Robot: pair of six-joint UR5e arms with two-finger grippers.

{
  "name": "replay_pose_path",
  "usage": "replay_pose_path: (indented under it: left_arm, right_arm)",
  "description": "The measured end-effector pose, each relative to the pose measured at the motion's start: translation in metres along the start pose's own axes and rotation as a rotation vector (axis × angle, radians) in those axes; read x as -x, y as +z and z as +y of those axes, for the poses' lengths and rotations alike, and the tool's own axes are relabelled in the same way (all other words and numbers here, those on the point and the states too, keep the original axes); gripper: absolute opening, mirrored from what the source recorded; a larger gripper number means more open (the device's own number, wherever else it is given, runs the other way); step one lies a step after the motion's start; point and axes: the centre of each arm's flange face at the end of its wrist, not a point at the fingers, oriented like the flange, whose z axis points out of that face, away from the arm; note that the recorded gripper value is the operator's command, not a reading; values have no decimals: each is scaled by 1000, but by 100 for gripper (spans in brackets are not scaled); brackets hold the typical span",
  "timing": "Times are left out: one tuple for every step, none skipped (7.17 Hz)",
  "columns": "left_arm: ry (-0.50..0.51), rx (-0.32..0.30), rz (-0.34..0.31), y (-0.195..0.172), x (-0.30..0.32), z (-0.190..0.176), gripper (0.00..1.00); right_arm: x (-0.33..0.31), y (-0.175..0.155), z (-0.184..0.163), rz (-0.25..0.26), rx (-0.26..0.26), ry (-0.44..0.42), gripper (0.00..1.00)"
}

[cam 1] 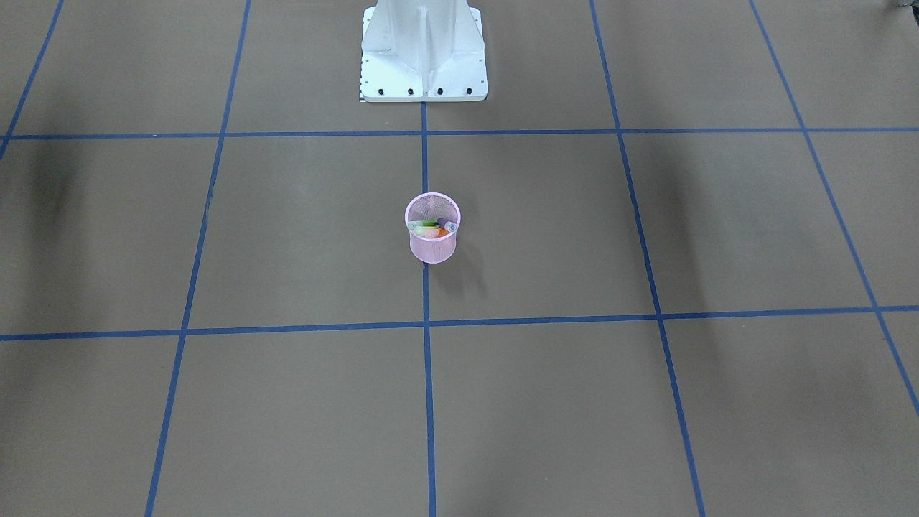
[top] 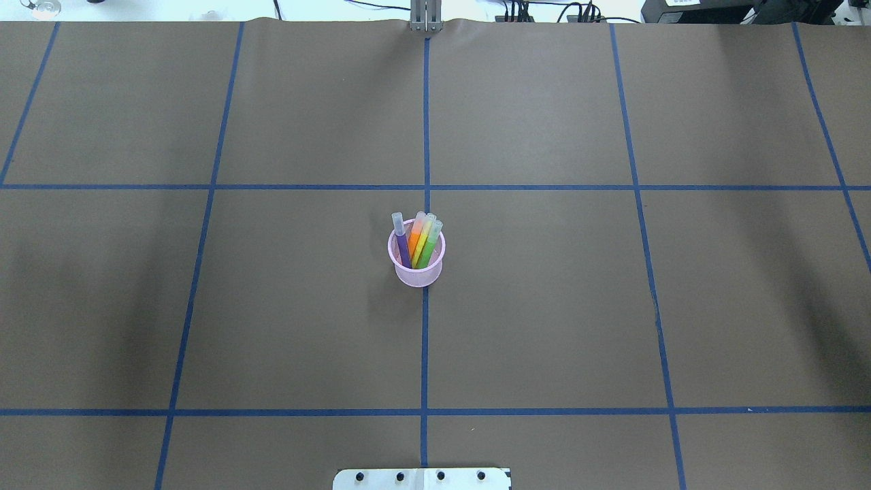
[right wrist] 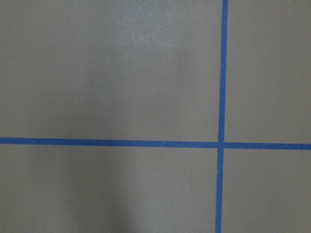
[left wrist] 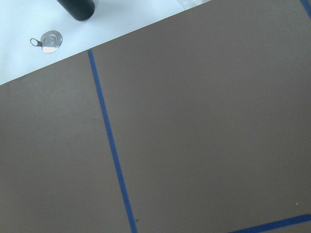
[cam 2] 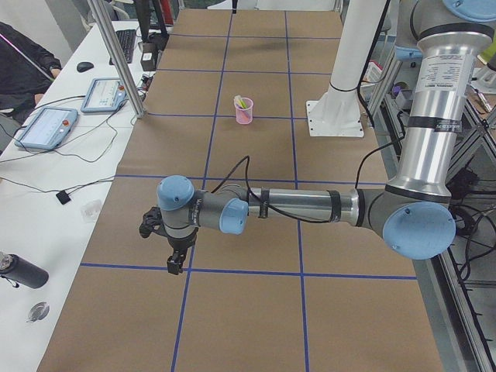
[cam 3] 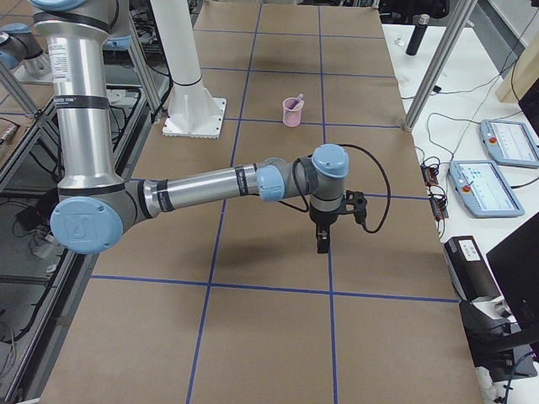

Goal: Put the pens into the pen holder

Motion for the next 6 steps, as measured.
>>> replay_pose_path:
  left_arm:
    - [-21, 4, 20, -10, -4, 15, 100]
    - [-42, 17, 27, -24, -15, 26, 100]
    - [-62, 35, 30, -41, -30, 31, 100]
    - [-73, 48, 29, -50, -38, 35, 100]
    - [-81, 59, 28, -51, -40, 39, 100]
    - [-86, 65, 27, -50, -39, 41, 100]
  right_arm:
    - [-11, 3, 9, -17, 13, 16, 100]
    - [-20, 3, 16, -43, 22, 36, 100]
    - [-31, 2, 23, -65, 25, 59, 100]
    - [-40, 0, 29, -86, 26, 81, 100]
    - [-49, -1, 36, -107, 30, 102, 100]
    - [-60, -1, 44, -118, 31, 112, 100]
